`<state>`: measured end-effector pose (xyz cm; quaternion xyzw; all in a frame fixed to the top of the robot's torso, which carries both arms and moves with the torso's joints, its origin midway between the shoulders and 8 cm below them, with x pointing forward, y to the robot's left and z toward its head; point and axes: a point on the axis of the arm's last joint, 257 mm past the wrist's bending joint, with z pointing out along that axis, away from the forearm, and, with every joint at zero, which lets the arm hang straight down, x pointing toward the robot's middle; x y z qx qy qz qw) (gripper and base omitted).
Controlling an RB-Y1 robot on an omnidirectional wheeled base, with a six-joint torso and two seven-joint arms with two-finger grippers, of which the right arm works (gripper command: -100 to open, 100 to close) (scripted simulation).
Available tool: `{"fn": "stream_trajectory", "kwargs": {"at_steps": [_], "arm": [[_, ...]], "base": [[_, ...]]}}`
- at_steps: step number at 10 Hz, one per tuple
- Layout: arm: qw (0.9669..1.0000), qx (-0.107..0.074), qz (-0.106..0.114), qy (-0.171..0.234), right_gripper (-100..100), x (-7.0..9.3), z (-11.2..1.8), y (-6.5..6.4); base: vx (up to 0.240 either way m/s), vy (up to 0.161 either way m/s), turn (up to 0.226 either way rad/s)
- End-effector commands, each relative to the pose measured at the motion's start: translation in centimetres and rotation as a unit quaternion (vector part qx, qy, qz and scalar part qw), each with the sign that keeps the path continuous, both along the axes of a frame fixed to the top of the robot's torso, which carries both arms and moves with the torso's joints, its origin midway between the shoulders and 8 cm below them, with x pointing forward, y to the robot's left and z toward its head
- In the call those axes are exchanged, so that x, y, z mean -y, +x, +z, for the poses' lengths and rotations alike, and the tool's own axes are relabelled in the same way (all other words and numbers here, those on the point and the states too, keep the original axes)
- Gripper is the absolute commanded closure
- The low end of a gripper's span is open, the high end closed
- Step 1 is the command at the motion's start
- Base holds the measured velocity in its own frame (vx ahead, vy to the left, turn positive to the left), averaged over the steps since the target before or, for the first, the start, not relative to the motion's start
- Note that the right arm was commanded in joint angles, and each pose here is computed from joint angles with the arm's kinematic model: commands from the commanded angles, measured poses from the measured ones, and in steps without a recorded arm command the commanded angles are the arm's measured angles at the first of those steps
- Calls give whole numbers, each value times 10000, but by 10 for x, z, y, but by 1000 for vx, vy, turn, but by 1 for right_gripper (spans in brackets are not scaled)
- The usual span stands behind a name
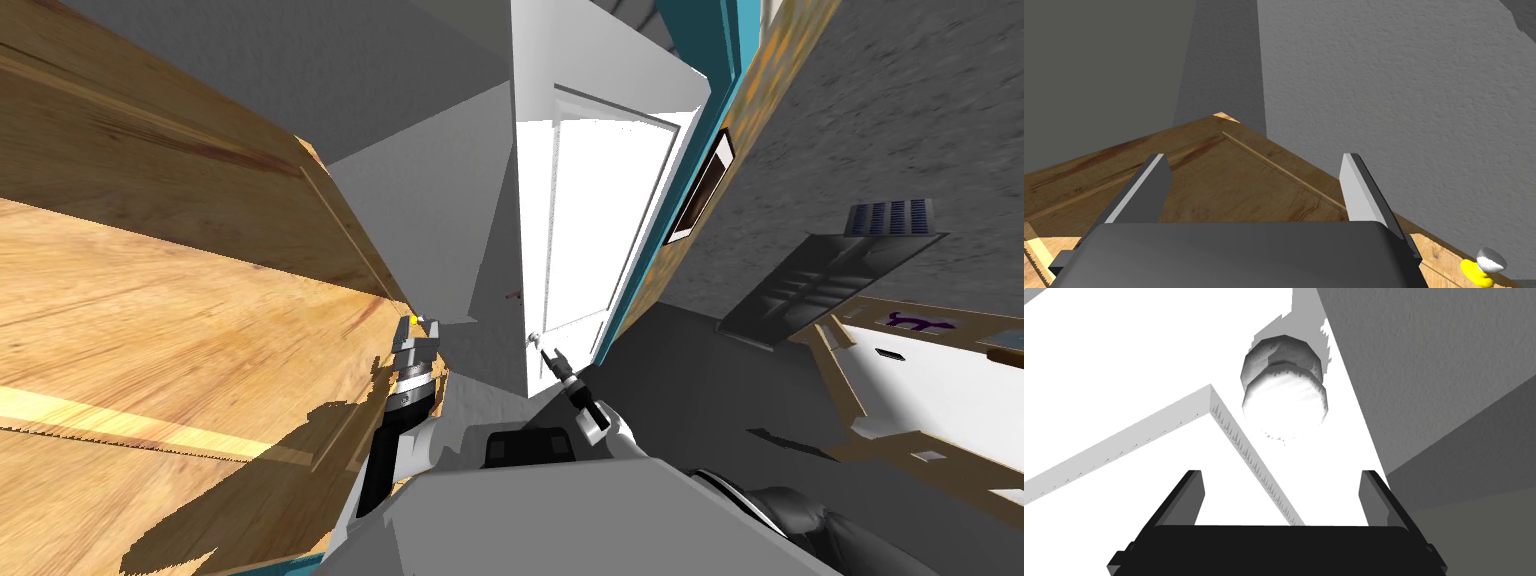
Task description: Push the door open
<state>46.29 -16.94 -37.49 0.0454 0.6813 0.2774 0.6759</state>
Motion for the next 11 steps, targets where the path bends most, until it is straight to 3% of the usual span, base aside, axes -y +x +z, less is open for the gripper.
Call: {"fn": "stream_trajectory", "kwargs": {"at_steps": [1,5,8,10,11], "arm": [[9996,55,29,-281,-100,-1,-2,0],[9971,147,81,-742,-100,-2,-5,0],[9926,243,132,-1184,-100,-3,-9,0],[9873,321,180,-1543,-100,-3,-11,0],[9867,334,178,-1579,-100,-3,-11,0]], "base": [[-41,11,-53],[-51,9,-53],[-57,17,-56],[-51,8,-57],[-41,10,-22]]}}
